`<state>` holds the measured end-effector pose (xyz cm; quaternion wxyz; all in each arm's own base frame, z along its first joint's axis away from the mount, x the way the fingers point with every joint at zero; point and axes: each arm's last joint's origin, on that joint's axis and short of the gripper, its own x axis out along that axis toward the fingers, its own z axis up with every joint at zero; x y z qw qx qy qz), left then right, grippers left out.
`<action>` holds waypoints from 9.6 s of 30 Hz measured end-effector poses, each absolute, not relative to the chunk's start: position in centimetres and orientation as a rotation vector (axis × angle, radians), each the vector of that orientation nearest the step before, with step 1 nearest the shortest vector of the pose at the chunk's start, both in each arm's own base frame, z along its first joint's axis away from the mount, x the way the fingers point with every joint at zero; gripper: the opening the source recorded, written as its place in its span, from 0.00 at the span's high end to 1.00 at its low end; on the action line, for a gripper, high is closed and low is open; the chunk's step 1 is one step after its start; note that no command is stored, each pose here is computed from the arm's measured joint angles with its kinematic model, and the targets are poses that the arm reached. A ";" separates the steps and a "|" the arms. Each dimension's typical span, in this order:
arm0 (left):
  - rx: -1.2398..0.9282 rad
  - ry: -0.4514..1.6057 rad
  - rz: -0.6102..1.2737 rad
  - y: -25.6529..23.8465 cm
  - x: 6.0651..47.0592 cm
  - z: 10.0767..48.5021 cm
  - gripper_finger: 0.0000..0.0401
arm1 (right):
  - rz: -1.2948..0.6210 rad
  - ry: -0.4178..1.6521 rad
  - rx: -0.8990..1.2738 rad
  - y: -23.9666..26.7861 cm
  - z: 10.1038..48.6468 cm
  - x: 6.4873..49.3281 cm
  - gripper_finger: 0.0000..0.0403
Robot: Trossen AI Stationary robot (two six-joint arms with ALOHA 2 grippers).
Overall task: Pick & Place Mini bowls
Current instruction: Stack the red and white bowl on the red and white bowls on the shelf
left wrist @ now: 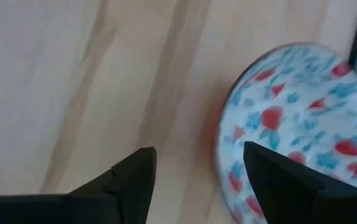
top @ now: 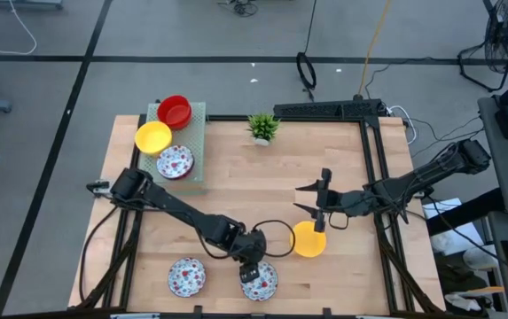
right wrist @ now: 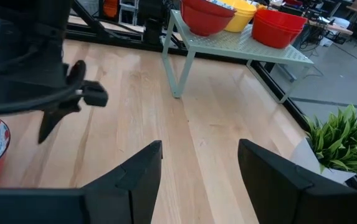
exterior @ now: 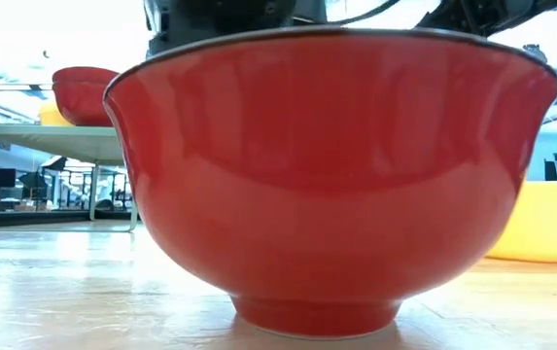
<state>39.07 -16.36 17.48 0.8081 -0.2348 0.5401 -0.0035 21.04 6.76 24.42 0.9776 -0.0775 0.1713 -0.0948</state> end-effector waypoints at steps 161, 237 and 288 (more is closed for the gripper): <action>-0.943 0.961 1.028 6.1 12.1 36.7 0.56 | -0.221 0.495 -0.122 6.4 22.7 20.3 0.51; -1.068 1.405 0.789 -23.3 26.8 18.4 0.56 | -0.218 0.489 -0.125 6.5 22.7 20.3 0.51; -1.083 1.345 0.673 -22.2 28.7 20.1 0.93 | -0.216 0.495 -0.140 6.4 22.7 20.3 0.51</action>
